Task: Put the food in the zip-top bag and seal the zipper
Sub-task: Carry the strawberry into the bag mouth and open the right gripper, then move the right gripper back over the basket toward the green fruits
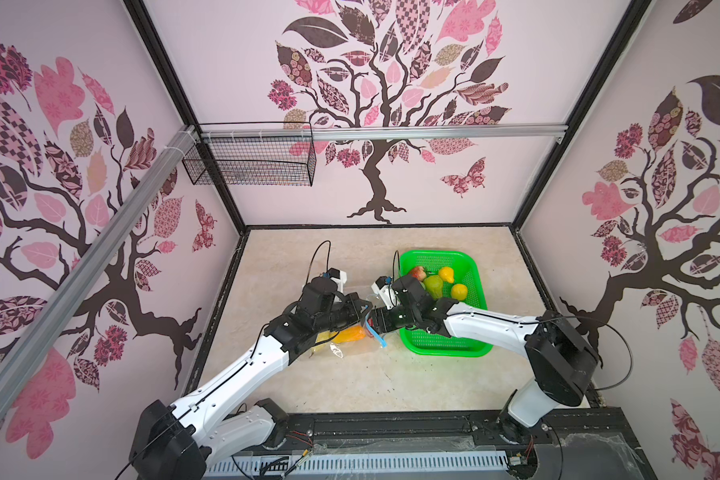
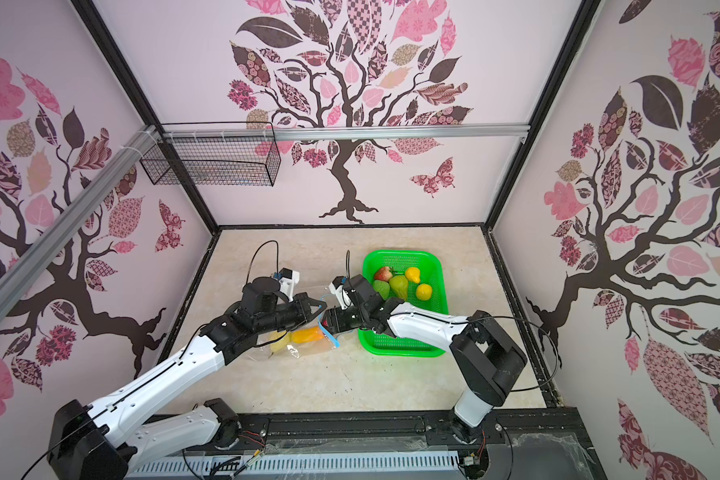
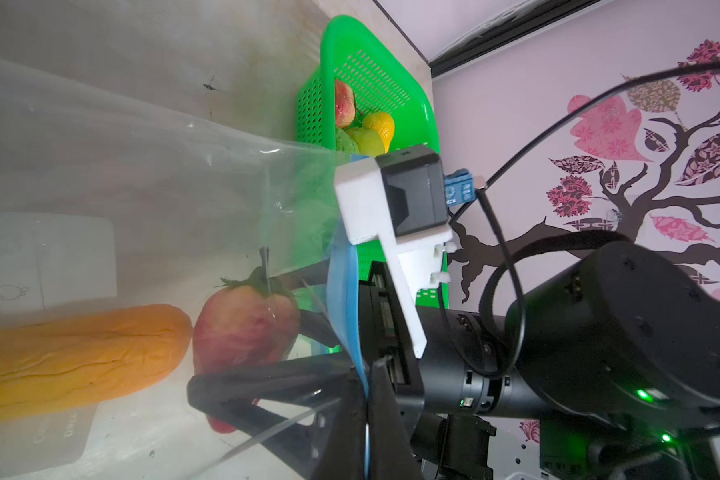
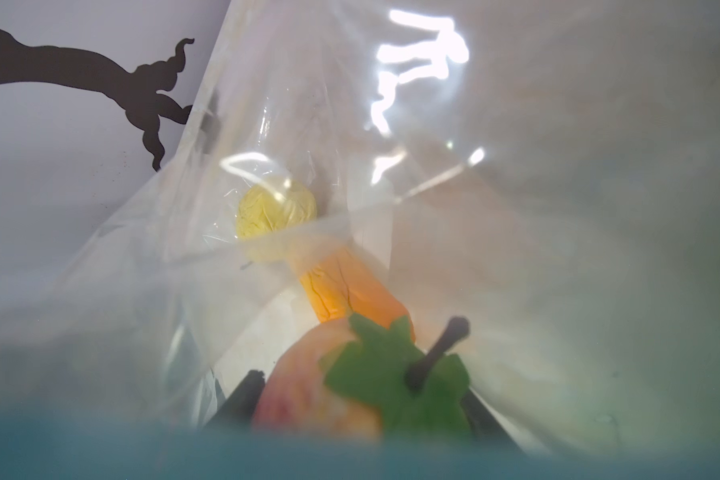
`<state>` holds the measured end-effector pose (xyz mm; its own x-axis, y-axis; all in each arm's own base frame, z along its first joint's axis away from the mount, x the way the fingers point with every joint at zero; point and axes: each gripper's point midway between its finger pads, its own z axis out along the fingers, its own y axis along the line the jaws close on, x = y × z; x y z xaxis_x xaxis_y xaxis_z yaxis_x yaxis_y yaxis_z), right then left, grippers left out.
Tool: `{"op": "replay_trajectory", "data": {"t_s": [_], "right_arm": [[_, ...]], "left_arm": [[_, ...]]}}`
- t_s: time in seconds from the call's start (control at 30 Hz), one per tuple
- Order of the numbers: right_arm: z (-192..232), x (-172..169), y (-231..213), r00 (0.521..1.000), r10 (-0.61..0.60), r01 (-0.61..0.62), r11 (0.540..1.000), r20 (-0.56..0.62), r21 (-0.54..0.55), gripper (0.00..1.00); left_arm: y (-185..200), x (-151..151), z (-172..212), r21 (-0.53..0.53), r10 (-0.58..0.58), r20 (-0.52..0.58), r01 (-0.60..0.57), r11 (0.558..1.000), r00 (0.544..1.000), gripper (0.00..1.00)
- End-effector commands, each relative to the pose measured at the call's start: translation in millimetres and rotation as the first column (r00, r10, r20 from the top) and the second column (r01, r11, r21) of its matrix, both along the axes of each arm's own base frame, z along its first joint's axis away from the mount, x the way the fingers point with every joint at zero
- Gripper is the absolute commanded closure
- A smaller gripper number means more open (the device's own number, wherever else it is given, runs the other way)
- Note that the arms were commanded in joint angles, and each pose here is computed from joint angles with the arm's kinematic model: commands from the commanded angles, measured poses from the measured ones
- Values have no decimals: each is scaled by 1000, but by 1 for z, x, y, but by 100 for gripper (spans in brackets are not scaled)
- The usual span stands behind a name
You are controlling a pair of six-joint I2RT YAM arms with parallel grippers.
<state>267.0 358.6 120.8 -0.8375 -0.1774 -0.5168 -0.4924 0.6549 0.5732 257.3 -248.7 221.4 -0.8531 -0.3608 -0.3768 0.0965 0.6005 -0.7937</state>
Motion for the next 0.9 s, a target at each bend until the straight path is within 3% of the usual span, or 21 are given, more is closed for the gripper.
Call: {"op": "replay_trajectory", "data": {"t_s": [0.0,0.13,0.5,0.77,0.87], "right_arm": [[6,8,1,999,-24,24,1000,22,-19,24],[23,6,-5,998,-30,31,999,52,-9,17],[76,6,-50,968,-131,145,988,216,-53,16],[88,34,-121,917,-311,346,931,248,-114,15],[79,46,-145,894,-346,405,895,286,-184,13]], "left_arm": [[4,7,18,-27,46,50,-45,999,998,100],[10,10,17,-27,71,47,-70,997,996,100],[27,15,9,-14,129,35,-129,992,991,100],[30,16,-3,-1,152,11,-152,988,988,100],[29,15,-7,1,147,4,-147,989,989,100]]}}
